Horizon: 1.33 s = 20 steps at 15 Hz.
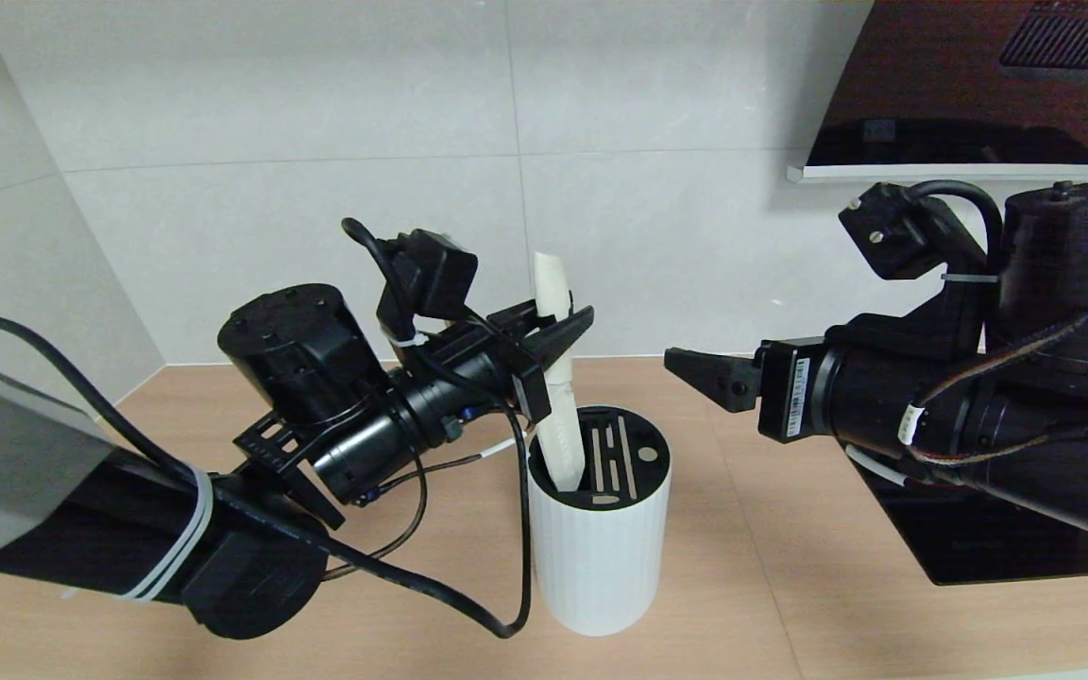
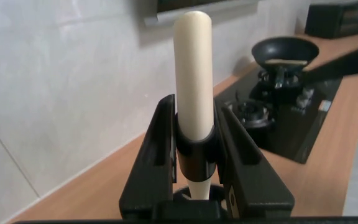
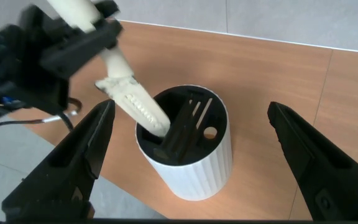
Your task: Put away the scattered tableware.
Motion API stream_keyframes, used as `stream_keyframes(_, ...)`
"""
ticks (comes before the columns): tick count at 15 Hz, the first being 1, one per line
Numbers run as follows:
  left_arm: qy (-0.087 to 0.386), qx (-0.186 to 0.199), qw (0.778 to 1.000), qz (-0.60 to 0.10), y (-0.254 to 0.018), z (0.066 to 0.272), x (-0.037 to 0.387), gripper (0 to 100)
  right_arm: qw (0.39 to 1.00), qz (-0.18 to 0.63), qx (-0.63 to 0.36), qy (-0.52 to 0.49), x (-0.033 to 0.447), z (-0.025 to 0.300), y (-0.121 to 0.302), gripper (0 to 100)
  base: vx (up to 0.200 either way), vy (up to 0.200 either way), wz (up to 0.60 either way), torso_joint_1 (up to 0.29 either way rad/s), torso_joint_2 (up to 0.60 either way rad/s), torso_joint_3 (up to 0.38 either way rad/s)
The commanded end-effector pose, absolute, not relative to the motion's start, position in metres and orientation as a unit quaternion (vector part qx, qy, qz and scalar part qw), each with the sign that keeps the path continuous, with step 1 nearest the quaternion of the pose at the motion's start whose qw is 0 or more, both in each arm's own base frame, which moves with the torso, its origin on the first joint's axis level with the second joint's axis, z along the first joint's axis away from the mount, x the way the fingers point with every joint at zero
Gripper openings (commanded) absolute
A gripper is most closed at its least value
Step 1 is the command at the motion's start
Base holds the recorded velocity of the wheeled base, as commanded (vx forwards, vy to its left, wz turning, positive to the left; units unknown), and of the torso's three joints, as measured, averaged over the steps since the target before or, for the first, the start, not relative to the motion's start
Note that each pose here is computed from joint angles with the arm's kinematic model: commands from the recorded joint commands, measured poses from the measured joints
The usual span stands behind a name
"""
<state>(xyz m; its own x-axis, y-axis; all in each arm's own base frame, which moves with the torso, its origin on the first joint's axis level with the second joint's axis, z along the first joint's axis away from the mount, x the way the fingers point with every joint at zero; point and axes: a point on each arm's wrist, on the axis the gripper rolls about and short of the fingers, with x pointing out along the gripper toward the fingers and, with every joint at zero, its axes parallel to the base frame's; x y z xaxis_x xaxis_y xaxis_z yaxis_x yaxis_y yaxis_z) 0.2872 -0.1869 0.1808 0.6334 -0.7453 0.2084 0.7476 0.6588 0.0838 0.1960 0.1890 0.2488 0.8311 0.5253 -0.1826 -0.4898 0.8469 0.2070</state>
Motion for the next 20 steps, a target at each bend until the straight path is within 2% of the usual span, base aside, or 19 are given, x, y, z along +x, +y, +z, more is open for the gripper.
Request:
stream_keyframes(1, -0.1, -0.003, 0.904, -0.416, -0.19, 0.172, 0.29, 0, 0.954, 0.266, 0.075, 0.118, 0.196, 0.248, 0.19, 100, 0.0, 0.0, 0.0, 0.0, 0.0, 0.0)
stream_keyframes(9, -0.079, -0.002, 0.905, -0.417, -0.197, 0.147, 0.299, 0, 0.954, 0.266, 0.076, 0.117, 0.197, 0.249, 0.19, 100, 0.0, 0.0, 0.0, 0.0, 0.0, 0.0)
stream_keyframes(16, -0.061, -0.001, 0.903, -0.424, -0.214, 0.113, 0.306, 0, 0.953, 0.266, 0.073, 0.122, 0.198, 0.245, 0.192, 100, 0.0, 0.0, 0.0, 0.0, 0.0, 0.0)
stream_keyframes(20, -0.055, 0.0, 0.904, -0.424, -0.215, 0.107, 0.307, 0, 0.953, 0.266, 0.072, 0.124, 0.199, 0.244, 0.192, 100, 0.0, 0.0, 0.0, 0.0, 0.0, 0.0)
